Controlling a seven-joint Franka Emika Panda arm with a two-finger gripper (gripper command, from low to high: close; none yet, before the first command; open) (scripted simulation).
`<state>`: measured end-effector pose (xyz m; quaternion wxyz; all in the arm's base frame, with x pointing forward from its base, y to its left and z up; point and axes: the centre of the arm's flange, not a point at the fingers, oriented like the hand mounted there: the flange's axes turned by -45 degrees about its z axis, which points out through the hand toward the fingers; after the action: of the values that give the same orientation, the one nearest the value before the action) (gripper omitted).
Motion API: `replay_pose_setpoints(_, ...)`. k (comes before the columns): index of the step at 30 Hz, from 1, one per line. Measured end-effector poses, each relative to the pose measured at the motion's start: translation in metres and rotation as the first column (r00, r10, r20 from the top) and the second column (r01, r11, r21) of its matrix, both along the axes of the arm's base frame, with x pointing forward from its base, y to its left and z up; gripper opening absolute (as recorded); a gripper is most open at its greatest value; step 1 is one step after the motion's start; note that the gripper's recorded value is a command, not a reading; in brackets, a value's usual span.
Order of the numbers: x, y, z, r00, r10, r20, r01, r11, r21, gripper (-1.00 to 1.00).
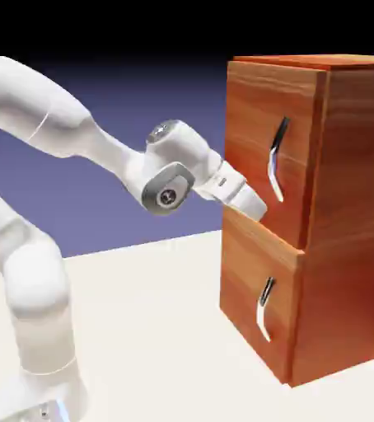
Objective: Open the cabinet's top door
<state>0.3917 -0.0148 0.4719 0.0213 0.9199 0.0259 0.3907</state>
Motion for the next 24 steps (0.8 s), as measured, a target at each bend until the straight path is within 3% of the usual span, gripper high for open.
replay_pose_setpoints(1, -0.002, -0.03, 0.011, 0.998, -0.055, 0.021, 0.055, 0.998, 0.012, 0.0)
replay_pose_setpoints(8, -0.034, -0.104, 0.071, 0.995, 0.085, -0.044, -0.095, 0.94, -0.328, 0.0)
replay_pose_setpoints(24, -0.068, -0.133, 0.119, 0.939, 0.259, -0.225, -0.329, 0.494, -0.805, 0.0)
